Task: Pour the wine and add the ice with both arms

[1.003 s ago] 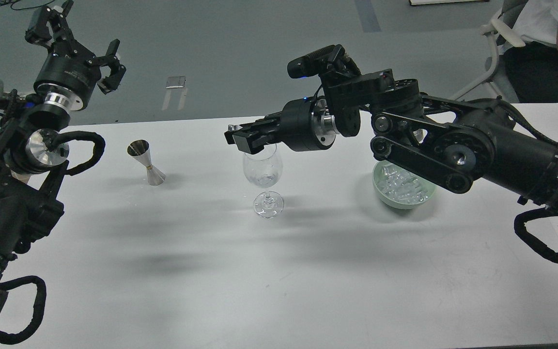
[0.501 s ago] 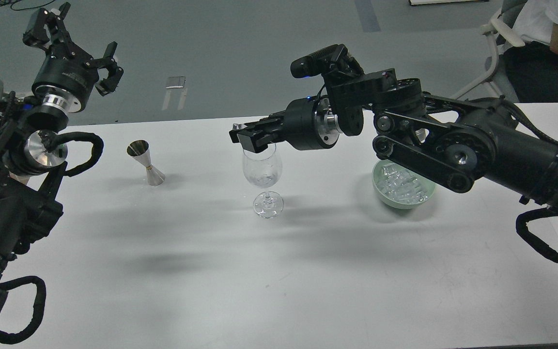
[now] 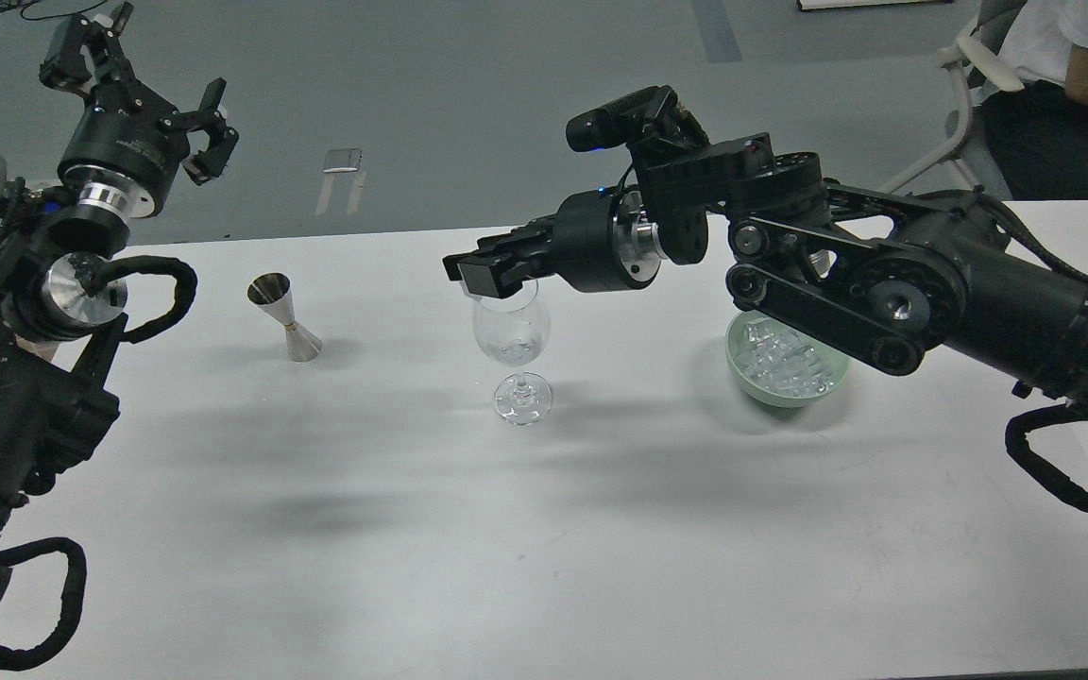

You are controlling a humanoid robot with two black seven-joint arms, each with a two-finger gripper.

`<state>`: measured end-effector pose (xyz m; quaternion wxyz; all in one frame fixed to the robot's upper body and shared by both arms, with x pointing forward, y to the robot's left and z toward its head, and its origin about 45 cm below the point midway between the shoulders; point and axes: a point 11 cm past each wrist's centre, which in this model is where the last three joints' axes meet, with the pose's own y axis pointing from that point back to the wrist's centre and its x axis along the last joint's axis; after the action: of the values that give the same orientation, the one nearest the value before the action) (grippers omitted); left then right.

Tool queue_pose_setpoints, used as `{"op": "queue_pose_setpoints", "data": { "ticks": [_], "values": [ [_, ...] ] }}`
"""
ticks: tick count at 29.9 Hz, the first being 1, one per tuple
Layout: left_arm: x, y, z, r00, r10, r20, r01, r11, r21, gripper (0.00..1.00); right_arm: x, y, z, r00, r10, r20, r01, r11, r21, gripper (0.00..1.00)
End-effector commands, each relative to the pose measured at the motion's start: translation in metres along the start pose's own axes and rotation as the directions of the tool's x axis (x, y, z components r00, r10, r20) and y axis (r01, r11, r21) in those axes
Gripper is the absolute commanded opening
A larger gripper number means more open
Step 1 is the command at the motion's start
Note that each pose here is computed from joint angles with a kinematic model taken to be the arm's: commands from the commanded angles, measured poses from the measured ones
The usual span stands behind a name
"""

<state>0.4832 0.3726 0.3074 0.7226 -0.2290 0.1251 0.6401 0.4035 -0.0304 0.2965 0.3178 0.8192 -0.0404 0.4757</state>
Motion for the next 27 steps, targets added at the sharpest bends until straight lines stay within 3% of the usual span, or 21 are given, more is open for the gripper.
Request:
{"op": "queue_pose_setpoints", "data": {
  "ticks": [1, 9, 11, 12, 22, 27],
  "values": [
    [0.001, 0.000, 0.001, 1.000, 0.001, 0.002, -0.001, 1.000, -0.001, 0.98, 0.000, 0.001, 0.001, 1.000, -0.001, 0.001, 0.001, 1.000, -0.003, 0.54],
    [0.001, 0.000, 0.001, 1.000, 0.001, 0.002, -0.001, 1.000, -0.001, 0.98, 0.002, 0.002, 0.001, 1.000, 0.005, 0.005, -0.005, 1.000, -0.001, 0.60],
    [0.001, 0.000, 0.001, 1.000, 0.001, 0.002, -0.001, 1.000, -0.001, 0.98, 0.008, 0.003, 0.001, 1.000, 0.026, 0.010, -0.026, 1.000, 0.002, 0.78],
    [0.001, 0.000, 0.001, 1.000, 0.001, 0.003, -0.001, 1.000, -0.001, 0.98, 0.017, 0.006, -0.001, 0.998, 0.058, 0.024, -0.059, 0.998, 0.011, 0.98],
    [0.002, 0.000, 0.001, 1.000, 0.013, 0.004, -0.013, 1.000, -0.002, 0.98, 0.071, 0.054, 0.033, 0.897, 0.366, 0.248, -0.375, 0.927, -0.014, 1.00],
    [0.003, 0.002, -0.004, 1.000, 0.007, 0.010, -0.007, 1.000, 0.015, 0.98, 0.094, 0.100, 0.066, 0.728, 0.579, 0.368, -0.590, 0.802, -0.093, 1.00]
  ]
}}
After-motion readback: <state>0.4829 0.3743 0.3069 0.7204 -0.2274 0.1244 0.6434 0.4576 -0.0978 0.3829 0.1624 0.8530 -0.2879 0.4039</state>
